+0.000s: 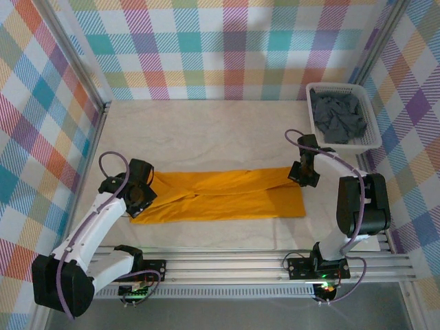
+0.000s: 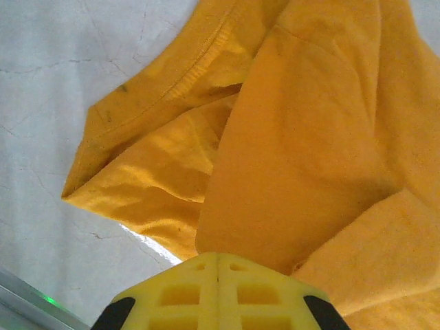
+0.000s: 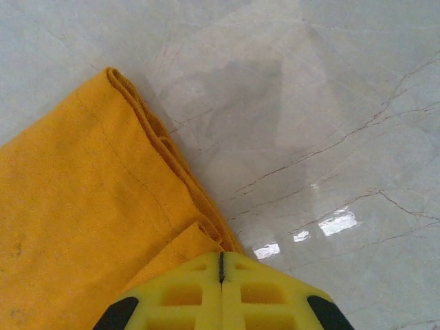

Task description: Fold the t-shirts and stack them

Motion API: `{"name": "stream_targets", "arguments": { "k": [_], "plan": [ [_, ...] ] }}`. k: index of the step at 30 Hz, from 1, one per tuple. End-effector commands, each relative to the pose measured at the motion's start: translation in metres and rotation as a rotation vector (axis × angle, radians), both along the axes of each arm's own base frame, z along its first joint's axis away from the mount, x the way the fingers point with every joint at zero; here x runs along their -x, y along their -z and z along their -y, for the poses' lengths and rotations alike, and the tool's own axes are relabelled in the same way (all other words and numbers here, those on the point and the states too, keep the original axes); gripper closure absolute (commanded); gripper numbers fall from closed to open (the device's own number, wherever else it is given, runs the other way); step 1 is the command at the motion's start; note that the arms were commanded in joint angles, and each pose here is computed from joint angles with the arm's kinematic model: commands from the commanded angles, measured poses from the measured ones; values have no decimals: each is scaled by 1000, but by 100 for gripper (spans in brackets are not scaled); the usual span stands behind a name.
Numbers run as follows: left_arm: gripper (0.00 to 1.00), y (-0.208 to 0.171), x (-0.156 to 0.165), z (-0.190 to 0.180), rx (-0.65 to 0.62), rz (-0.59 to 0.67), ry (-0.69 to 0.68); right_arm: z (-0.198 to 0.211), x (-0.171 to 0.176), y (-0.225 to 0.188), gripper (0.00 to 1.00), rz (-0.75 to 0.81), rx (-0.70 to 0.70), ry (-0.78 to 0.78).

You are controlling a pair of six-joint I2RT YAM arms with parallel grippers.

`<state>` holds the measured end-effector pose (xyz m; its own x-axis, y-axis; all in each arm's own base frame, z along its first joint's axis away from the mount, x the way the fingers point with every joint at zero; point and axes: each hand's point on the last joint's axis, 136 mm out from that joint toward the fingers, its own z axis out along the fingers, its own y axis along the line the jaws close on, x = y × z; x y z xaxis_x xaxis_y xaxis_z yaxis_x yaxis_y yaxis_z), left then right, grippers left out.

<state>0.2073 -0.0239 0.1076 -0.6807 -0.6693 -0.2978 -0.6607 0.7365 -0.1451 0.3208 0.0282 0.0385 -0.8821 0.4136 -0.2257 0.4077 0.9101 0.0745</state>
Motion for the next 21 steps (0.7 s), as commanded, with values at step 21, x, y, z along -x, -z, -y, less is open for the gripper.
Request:
{"name": "stream_targets", "arguments": {
  "k": [21],
  "plan": [
    [100, 4, 5, 15, -16, -20, 56, 11, 27, -6, 100, -13, 35, 24]
  ]
}}
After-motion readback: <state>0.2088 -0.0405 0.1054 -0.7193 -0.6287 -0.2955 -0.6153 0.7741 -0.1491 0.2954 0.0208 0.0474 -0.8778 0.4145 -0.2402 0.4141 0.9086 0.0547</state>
